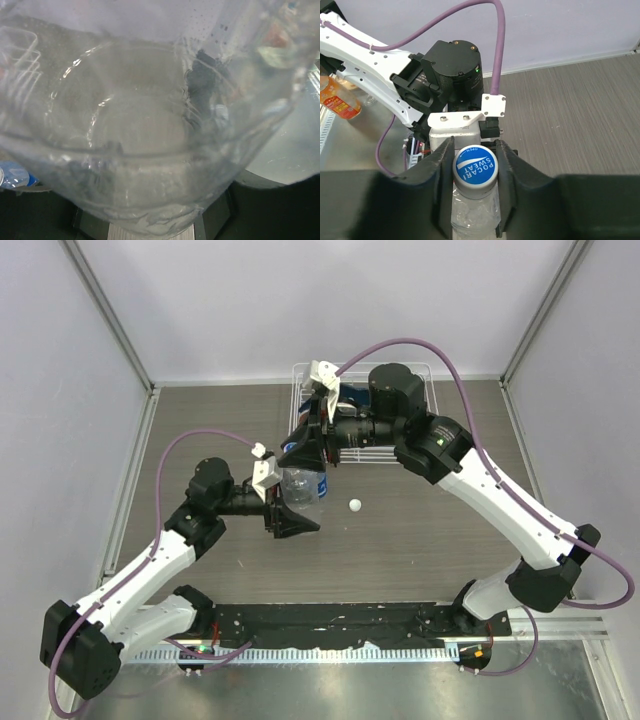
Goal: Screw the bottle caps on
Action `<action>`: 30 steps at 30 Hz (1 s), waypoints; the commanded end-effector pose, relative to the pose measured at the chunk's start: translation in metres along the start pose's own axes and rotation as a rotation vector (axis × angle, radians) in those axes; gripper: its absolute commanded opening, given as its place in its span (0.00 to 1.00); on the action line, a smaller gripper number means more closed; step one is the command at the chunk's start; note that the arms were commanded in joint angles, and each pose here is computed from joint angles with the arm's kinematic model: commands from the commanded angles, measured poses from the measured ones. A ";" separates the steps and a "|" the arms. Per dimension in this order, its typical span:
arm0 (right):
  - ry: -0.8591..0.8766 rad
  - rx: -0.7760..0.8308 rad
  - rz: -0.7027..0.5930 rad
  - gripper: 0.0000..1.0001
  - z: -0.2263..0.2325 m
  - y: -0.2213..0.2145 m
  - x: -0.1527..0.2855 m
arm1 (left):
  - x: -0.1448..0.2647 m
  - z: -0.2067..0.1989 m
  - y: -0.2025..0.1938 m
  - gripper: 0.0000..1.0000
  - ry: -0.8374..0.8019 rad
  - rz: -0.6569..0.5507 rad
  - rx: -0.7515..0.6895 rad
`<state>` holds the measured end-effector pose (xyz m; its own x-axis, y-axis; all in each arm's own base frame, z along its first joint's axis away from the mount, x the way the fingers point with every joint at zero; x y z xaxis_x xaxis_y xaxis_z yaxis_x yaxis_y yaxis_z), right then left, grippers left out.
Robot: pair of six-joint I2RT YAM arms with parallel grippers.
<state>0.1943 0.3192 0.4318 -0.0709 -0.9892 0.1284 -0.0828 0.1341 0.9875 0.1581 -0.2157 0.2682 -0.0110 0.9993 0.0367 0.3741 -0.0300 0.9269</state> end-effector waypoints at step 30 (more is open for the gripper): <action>-0.052 -0.009 -0.004 0.47 0.003 -0.003 0.017 | 0.005 0.007 0.023 0.00 0.106 -0.102 -0.116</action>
<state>0.1961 0.3133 0.4210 -0.0913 -0.9866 0.1353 -0.0544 0.1407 0.9886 0.1680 -0.2144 0.2688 -0.1014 0.9942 0.0368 0.3542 0.0015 0.9352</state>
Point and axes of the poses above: each gripper's point midway between its finger pads, its own x axis back along the fingers, its own z axis along the line the jaws close on, y = z × x, the point moved 6 cm from there along x, back along the fingers, and after that the axes turned 12 degrees about x, right-handed, at the moved point
